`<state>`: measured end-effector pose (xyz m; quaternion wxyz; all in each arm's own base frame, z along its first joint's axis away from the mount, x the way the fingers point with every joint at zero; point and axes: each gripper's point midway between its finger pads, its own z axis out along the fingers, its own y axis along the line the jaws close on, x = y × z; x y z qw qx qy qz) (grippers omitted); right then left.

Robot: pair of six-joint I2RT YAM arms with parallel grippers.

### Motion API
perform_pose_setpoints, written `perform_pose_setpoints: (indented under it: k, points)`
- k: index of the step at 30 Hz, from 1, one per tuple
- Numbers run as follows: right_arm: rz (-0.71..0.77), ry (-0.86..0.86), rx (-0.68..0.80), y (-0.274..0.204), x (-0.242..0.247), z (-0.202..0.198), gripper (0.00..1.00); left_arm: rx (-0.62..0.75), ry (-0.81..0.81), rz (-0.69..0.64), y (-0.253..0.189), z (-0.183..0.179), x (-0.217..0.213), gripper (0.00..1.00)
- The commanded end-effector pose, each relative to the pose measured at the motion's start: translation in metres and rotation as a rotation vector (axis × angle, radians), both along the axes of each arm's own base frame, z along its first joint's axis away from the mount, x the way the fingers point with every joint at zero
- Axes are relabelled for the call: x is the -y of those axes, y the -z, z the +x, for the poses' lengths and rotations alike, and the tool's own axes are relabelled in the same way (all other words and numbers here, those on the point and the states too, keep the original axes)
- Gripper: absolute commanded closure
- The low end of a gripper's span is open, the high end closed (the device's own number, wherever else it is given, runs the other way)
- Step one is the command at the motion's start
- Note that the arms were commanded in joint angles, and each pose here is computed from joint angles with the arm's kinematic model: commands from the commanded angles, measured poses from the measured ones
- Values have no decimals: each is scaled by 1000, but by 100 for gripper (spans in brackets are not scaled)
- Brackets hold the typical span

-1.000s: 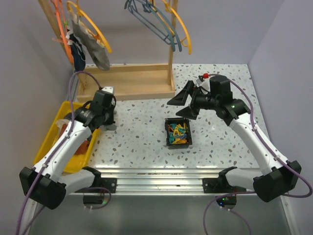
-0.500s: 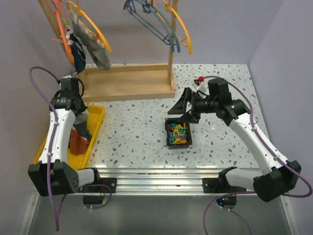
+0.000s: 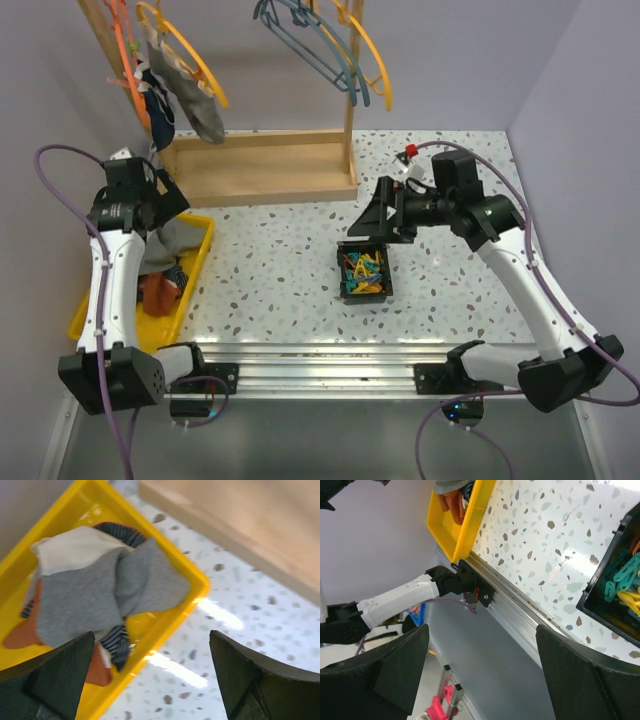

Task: Remove the underwear clipped to the hanger
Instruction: Place the underwear in the bin.

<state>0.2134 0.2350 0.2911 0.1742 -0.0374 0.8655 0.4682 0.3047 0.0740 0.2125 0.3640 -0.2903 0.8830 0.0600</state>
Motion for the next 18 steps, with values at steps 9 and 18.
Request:
perform_pose_setpoints:
  k: [9,18]
  points:
    - [-158,-232,409,-66,-50,-20,9,516,299,-471,-116,7,104,0]
    - [-271,-146,762,-106,-94,41,10,486,368,-571,-109,-25,131,0]
